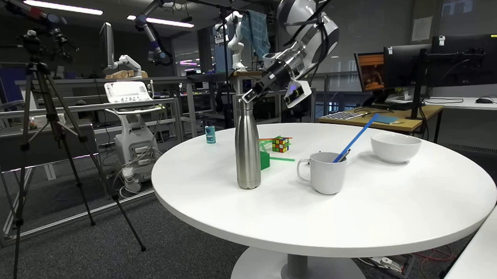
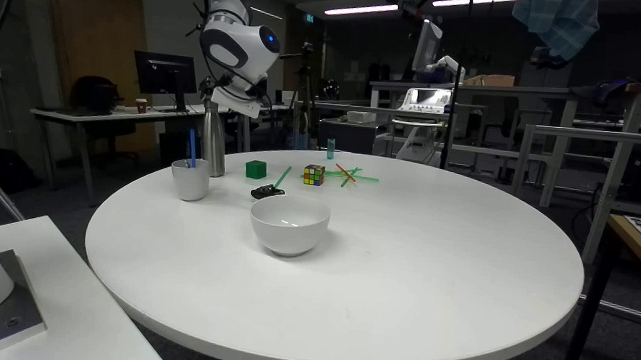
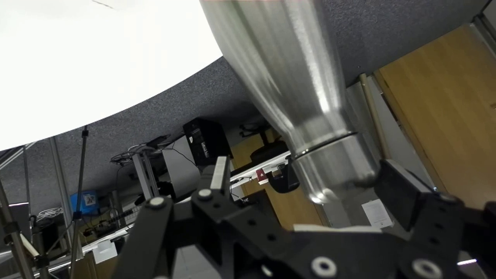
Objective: Put the silver flask on top of the green block
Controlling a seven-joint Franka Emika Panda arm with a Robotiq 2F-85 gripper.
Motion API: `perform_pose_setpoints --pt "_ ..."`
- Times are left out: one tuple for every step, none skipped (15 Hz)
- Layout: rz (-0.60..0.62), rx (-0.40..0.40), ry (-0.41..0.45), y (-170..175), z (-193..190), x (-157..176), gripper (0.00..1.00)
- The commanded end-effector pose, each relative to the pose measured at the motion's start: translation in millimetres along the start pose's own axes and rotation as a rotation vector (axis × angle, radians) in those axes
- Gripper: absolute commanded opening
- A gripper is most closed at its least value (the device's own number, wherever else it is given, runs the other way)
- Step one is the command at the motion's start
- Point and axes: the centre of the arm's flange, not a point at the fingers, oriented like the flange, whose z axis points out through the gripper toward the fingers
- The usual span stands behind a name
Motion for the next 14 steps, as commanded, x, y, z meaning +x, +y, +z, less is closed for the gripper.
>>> perform_pose_setpoints --pt "0.028 0.014 0.026 -16.7 -6.8 -2.9 1.0" --pt "0.031 0.014 0.028 -17.4 -6.8 -4.3 1.0" --pt "0.034 0.013 0.03 -17.9 -6.9 -5.4 1.0" --pt "0.038 0.014 0.033 -18.4 -6.9 -6.3 1.0" --pt "0.041 0.014 0.034 -18.6 -6.6 -7.0 1.0" --pt "0.045 0.014 0.035 -19.2 -6.3 -7.8 1.0" --pt "0.048 0.015 0.037 -19.8 -6.3 -8.9 1.0" --pt "0.052 0.014 0.04 -20.2 -6.5 -9.6 1.0" --pt "0.055 0.014 0.042 -20.6 -6.5 -10.2 1.0" --pt "0.057 0.014 0.043 -21.1 -6.4 -10.4 1.0" --pt "0.058 0.016 0.045 -21.4 -6.2 -10.5 1.0" --pt "0.059 0.022 0.048 -21.6 -5.8 -10.6 0.75" --pt "0.058 0.024 0.047 -21.9 -5.5 -10.4 0.74" --pt "0.06 0.029 0.05 -22.3 -5.5 -10.0 0.66"
